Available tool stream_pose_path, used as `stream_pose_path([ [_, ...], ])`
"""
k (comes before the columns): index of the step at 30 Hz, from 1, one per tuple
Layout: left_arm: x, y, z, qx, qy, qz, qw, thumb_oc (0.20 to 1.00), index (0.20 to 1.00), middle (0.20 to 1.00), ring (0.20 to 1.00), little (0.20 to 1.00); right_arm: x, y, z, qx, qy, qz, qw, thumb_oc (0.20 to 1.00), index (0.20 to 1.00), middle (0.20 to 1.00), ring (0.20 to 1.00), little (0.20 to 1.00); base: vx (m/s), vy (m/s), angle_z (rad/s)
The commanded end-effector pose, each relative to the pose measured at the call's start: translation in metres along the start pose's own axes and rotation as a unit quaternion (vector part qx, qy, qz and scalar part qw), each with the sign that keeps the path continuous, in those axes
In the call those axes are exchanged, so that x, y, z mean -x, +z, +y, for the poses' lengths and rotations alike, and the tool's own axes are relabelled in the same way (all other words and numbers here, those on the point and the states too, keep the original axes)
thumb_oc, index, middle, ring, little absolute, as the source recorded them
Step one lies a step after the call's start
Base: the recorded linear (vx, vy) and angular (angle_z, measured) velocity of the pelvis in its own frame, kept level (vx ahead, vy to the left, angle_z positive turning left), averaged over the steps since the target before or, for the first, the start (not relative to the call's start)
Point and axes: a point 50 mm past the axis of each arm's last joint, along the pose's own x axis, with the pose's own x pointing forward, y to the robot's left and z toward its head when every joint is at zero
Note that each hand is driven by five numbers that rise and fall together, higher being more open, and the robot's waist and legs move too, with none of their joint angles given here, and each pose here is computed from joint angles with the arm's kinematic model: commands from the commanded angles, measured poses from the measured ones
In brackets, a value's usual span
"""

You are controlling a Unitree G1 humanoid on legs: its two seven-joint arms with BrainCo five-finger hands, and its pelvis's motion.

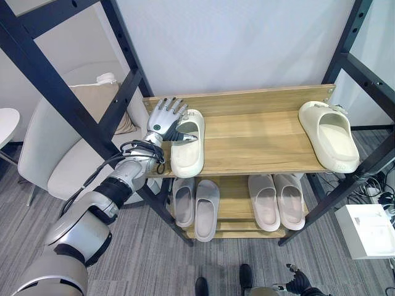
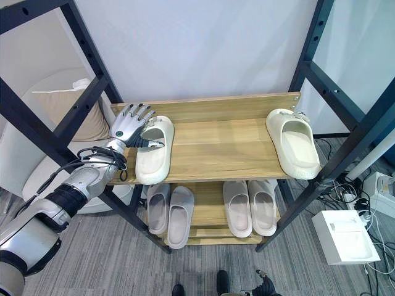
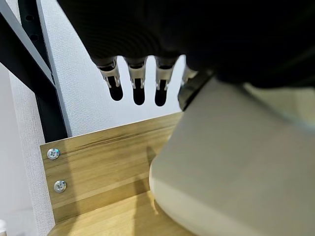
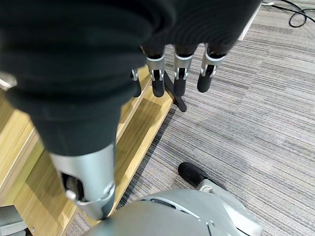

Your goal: Arrange the slippers neatly on the shoe rack.

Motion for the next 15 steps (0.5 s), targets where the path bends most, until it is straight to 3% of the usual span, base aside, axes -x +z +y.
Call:
stream_pose_path([
  [1, -0.024, -0.074, 0.06, -0.088, 0.064, 0.103, 0.989, 0.758, 0.758, 0.758, 0.758, 0.758, -0.001, 0.014, 0.004, 0.01, 0.01, -0.033, 0.999, 1.0, 1.0, 1.0, 1.0, 1.0, 0.0, 0.0, 0.0],
  [2, -0.024, -0.076, 0.064, -0.085, 0.073, 0.104, 0.988, 0.583, 0.583, 0.583, 0.583, 0.583, -0.001, 0.013, 0.004, 0.008, 0.01, -0.031, 0.999, 1.0, 1.0, 1.0, 1.0, 1.0, 0.0, 0.0, 0.0],
  [3, -0.024, -0.077, 0.067, -0.082, 0.079, 0.105, 0.988, 0.2, 0.2, 0.2, 0.2, 0.2, -0.001, 0.013, 0.003, 0.008, 0.01, -0.031, 0.999, 1.0, 1.0, 1.0, 1.0, 1.0, 0.0, 0.0, 0.0],
  [15, -0.023, -0.085, 0.084, -0.087, 0.107, 0.112, 0.984, 0.2, 0.2, 0.2, 0.2, 0.2, 0.0, 0.016, 0.006, 0.006, 0.017, -0.036, 0.999, 1.0, 1.0, 1.0, 1.0, 1.0, 0.0, 0.0, 0.0],
])
